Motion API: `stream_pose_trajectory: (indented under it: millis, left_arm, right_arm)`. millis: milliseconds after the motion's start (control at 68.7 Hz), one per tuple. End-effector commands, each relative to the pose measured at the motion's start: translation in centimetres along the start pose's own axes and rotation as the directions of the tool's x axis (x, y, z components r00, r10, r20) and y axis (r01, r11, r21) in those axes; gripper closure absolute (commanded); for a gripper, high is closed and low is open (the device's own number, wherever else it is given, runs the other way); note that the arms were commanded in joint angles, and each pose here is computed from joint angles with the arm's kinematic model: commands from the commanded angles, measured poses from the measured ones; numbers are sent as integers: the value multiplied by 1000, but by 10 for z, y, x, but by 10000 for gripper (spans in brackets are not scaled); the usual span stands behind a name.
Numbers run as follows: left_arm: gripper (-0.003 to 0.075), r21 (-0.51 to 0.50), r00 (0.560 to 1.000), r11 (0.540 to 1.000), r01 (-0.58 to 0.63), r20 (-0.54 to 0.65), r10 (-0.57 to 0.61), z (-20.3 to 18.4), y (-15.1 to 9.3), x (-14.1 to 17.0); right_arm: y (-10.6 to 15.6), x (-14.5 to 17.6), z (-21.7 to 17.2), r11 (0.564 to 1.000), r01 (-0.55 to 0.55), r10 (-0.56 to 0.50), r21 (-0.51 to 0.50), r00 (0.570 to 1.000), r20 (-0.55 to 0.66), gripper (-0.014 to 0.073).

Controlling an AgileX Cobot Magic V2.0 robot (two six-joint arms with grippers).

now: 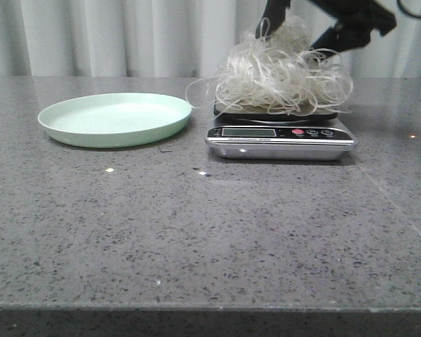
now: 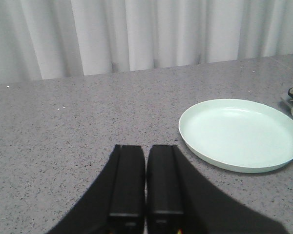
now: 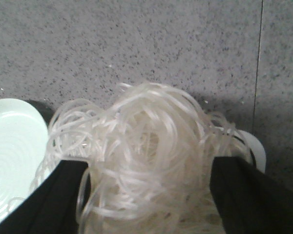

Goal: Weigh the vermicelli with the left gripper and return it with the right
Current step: 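Lower the right gripper onto the vermicelli on the scale and grasp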

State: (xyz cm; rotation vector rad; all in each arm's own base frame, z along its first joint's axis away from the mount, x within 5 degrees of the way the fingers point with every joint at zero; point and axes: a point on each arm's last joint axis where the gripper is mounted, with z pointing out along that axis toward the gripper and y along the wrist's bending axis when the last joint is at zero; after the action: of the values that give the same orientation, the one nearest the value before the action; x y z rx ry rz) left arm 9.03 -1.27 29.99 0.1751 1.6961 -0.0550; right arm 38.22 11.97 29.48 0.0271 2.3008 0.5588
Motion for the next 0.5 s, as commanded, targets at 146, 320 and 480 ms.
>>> stream_pose_trajectory:
  millis: [146, 320, 480]
  left_arm:
    - [583, -12, 995, 1000, 21, 102, -19, -2, 2, -16]
    - [583, -12, 995, 1000, 21, 102, -19, -2, 2, -16]
    - [583, -12, 995, 1000, 21, 102, -19, -2, 2, -16]
  right_arm:
    - [8, -15, -12, 1000, 16, -15, -23, 997, 70, 168]
    - [10, -17, -18, 999, 19, -17, -27, 996, 86, 433]
    - [16, -24, -36, 999, 30, -24, -42, 990, 141, 445]
